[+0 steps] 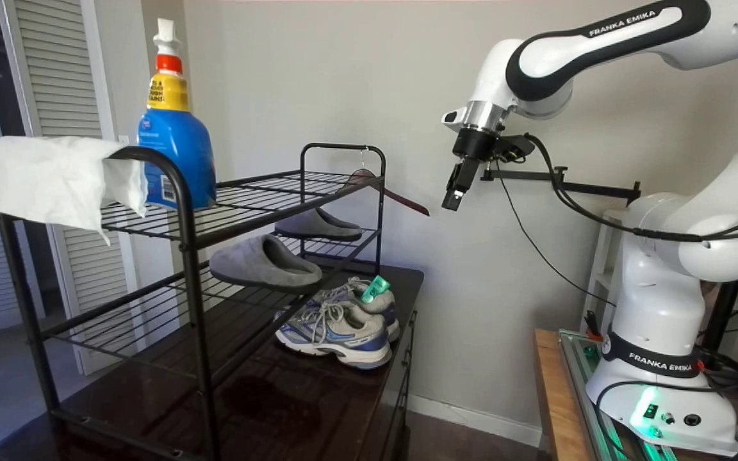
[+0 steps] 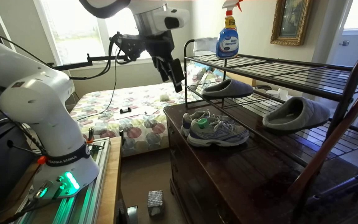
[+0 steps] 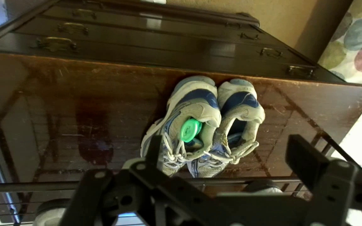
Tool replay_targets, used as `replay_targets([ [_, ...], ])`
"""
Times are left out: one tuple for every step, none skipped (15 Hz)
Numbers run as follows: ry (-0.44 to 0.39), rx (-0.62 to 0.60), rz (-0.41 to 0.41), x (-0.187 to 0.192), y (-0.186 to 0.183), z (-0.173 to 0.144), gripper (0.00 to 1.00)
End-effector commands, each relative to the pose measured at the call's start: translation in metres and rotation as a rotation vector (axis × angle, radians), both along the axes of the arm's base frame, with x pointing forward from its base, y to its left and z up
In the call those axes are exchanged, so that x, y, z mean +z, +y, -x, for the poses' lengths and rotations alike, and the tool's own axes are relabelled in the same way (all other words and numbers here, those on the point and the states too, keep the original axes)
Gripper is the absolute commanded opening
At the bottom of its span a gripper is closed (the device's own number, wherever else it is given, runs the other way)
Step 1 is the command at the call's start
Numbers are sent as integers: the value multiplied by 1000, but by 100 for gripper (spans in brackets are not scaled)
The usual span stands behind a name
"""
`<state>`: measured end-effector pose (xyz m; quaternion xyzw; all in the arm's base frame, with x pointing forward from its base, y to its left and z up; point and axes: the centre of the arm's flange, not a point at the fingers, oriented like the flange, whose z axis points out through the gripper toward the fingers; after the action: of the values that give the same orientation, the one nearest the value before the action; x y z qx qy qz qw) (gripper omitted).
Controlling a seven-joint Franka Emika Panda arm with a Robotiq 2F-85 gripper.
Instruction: Move the bed slippers to the top shelf of the shoe rack
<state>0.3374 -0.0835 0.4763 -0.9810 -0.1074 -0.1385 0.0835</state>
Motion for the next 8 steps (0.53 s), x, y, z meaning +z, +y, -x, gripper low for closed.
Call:
replay_targets([
  [-118, -41, 6, -26, 29, -1, 100],
  [-89, 5, 59, -30, 36, -1, 100],
  [-78, -8, 23, -18, 19, -4, 100],
  [-76, 5, 35, -23, 26, -3, 100],
  [-74, 14, 43, -26, 31, -3, 100],
  [-74, 17, 46, -26, 32, -3, 100],
  [-75, 17, 47, -26, 32, -3, 100],
  [-76, 16, 47, -26, 32, -3, 100],
])
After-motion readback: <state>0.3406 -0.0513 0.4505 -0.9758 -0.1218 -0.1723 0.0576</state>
